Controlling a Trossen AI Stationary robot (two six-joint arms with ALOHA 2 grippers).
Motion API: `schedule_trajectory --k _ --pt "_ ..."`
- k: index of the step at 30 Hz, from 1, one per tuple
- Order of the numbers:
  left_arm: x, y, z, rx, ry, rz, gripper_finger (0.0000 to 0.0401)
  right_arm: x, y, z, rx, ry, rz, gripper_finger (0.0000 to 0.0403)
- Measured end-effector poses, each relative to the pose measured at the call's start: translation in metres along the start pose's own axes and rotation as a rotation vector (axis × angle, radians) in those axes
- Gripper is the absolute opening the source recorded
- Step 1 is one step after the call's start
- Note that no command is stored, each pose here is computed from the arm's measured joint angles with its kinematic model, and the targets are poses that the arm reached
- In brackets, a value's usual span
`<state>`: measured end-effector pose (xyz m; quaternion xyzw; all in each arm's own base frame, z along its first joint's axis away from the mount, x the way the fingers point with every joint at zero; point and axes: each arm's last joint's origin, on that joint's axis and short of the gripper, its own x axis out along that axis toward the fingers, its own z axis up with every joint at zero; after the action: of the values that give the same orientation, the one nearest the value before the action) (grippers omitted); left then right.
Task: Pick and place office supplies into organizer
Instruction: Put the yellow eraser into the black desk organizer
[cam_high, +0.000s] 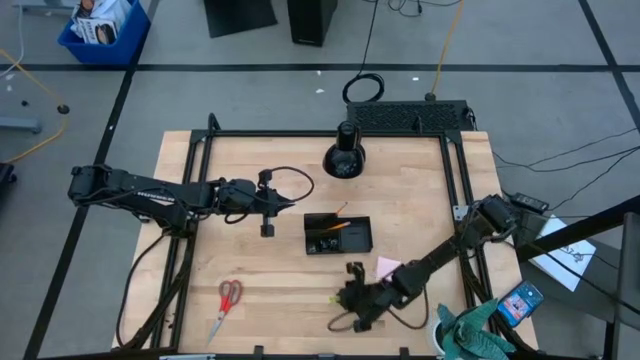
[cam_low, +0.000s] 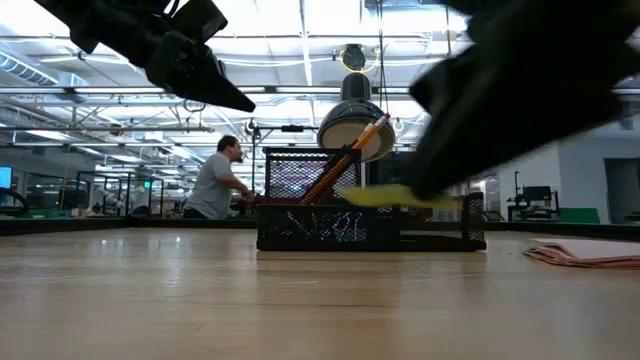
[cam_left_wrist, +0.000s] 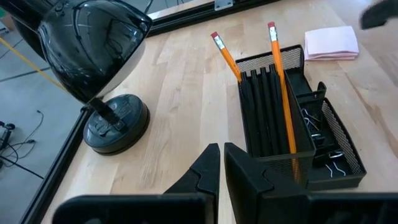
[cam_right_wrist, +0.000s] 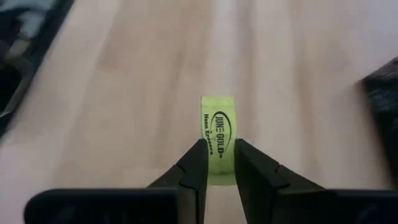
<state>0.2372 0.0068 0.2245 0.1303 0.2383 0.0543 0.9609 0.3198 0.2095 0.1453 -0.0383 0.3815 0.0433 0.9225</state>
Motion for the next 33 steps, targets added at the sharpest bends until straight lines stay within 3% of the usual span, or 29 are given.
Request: schedule_trajectory --k 8,16,25,33 --pt "0.0 0.0 -0.004 0.008 0.049 0.024 0.0031 0.005 -0.05 0.021 -0.058 -0.044 -0.186 0.006" --pt "-0.001 0.0 -0.011 0.021 0.122 0.056 0.0031 0.015 -0.097 0.029 -0.068 -0.005 -0.28 0.0059" --pt "-0.001 0.0 -0.012 0.025 0.137 0.053 0.0031 0.019 -0.126 0.024 -0.064 0.093 -0.275 0.0059" --pt "-0.001 0.0 -0.012 0.04 0.137 0.053 0.0031 0.019 -0.13 0.022 -0.048 0.12 -0.268 0.0067"
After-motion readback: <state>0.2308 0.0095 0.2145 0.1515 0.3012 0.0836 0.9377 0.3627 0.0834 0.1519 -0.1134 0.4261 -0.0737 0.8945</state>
